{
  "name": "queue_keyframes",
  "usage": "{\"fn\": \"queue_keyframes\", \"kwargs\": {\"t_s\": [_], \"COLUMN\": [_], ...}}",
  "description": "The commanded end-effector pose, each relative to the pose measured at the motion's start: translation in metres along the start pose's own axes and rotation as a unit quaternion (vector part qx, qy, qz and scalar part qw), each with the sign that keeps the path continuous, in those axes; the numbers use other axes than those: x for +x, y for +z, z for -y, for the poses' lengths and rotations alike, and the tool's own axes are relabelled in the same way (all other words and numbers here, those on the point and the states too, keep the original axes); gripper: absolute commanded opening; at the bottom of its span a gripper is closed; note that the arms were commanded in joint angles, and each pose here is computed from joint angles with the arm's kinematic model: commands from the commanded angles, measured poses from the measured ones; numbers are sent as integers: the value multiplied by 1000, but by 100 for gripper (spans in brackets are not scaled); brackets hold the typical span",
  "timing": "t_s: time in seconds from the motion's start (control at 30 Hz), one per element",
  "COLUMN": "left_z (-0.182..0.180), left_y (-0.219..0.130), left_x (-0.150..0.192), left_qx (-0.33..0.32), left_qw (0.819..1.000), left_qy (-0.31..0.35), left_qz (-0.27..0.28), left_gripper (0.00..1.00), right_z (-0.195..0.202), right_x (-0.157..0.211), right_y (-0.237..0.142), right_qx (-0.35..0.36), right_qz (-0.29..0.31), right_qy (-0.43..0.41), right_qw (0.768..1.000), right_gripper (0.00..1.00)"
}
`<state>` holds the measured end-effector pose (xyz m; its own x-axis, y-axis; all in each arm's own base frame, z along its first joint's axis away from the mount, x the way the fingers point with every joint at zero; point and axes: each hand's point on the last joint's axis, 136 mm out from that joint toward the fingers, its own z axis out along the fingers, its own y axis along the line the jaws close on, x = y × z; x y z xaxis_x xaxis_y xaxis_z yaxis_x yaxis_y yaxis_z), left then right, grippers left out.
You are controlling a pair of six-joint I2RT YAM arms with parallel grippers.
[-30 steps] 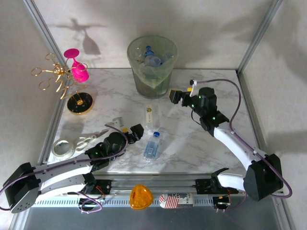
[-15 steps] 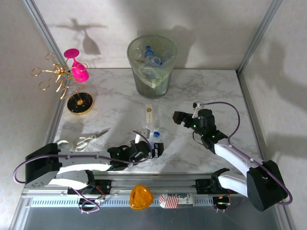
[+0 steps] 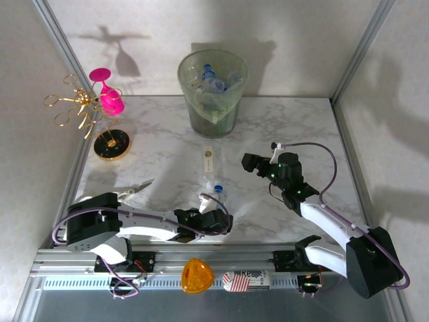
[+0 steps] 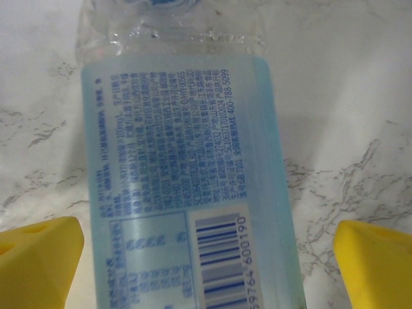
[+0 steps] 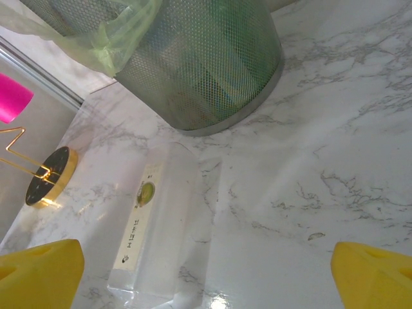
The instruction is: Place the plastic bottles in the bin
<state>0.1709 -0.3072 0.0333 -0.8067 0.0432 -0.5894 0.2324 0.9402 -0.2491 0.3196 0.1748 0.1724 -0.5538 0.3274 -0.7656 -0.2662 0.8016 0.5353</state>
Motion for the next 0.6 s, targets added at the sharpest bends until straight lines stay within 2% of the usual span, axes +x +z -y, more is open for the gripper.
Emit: {"fn": "queue_keyframes", "kwargs": {"t_s": [0.0,0.2,0.4,0.57], "left_z": [-6,-4,-1,2], "left_y": [7,15,11,3], "left_x": [8,17,8,-2], "left_qx": [-28,-32,-30,-20], "left_qw": [999,999,999,1000], "left_qy": [10,14,14,5], "left_qz": [-14,-29,-17,0], "left_gripper": [97,86,67,59], "right_z": [-2,2,8,9], "right_x": [0,3,6,7], "right_y": [-5,-8,-7,-7], "right_qx": [-6,4,10,8], "right_qz": [8,8,16,17], "right_qy": [-2,-7,0,1], "right_qw": [1000,1000,1000,1000], "right_gripper": [99,99,99,99]}}
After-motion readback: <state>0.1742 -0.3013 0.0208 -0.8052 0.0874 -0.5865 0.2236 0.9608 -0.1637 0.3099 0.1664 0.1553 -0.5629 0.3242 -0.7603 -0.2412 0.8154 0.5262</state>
